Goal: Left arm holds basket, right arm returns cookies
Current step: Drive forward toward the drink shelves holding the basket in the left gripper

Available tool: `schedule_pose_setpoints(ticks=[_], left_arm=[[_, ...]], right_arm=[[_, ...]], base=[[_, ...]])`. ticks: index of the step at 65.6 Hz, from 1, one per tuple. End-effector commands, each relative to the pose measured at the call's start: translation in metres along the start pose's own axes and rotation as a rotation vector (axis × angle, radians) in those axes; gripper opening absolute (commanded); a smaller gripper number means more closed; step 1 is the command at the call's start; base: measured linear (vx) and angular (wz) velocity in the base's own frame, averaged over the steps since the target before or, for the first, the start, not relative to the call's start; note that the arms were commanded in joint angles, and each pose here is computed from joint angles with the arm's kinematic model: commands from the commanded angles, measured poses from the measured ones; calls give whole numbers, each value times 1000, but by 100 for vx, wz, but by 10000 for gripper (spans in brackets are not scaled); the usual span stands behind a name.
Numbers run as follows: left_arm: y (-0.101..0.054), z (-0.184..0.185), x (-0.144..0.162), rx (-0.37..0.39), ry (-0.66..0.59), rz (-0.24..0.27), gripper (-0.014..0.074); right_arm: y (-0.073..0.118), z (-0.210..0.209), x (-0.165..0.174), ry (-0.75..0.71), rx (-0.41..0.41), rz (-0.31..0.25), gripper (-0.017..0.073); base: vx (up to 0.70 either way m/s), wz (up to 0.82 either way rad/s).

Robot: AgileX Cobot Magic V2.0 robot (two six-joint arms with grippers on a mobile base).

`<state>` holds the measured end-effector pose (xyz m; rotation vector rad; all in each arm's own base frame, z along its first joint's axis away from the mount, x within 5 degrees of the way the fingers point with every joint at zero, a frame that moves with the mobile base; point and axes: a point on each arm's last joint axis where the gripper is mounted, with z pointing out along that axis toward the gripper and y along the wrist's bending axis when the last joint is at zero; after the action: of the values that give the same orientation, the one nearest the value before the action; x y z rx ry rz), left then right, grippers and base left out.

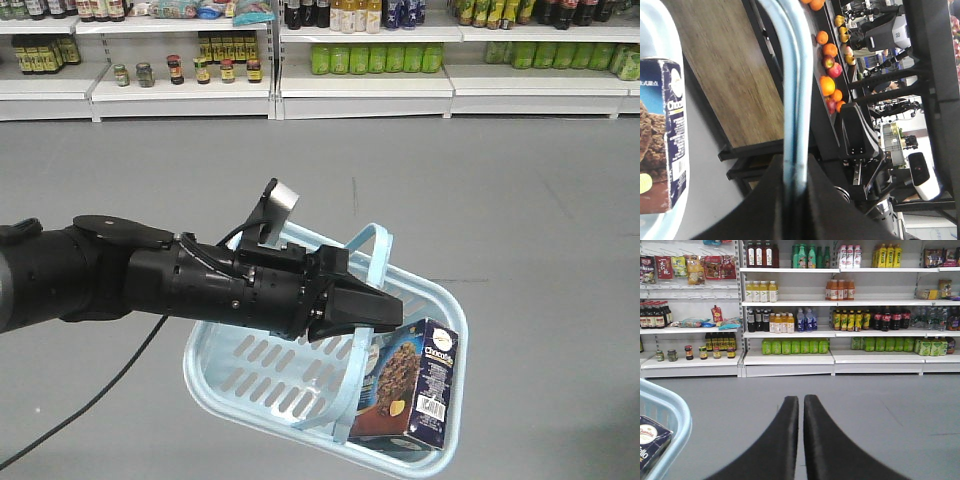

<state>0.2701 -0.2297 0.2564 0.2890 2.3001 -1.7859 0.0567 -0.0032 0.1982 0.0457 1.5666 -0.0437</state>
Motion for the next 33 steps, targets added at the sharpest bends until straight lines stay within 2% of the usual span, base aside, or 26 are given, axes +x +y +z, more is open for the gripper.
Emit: schedule_pose_setpoints(ticks=[1,33], left_arm=[[-36,-10,-6,151,-57,15,-3],[-36,-10,-6,151,-57,15,-3]], right_arm=[[0,0,-2,-67,2,-11,-6],[0,0,-2,-67,2,-11,-6]], base=[[49,-6],[50,0]])
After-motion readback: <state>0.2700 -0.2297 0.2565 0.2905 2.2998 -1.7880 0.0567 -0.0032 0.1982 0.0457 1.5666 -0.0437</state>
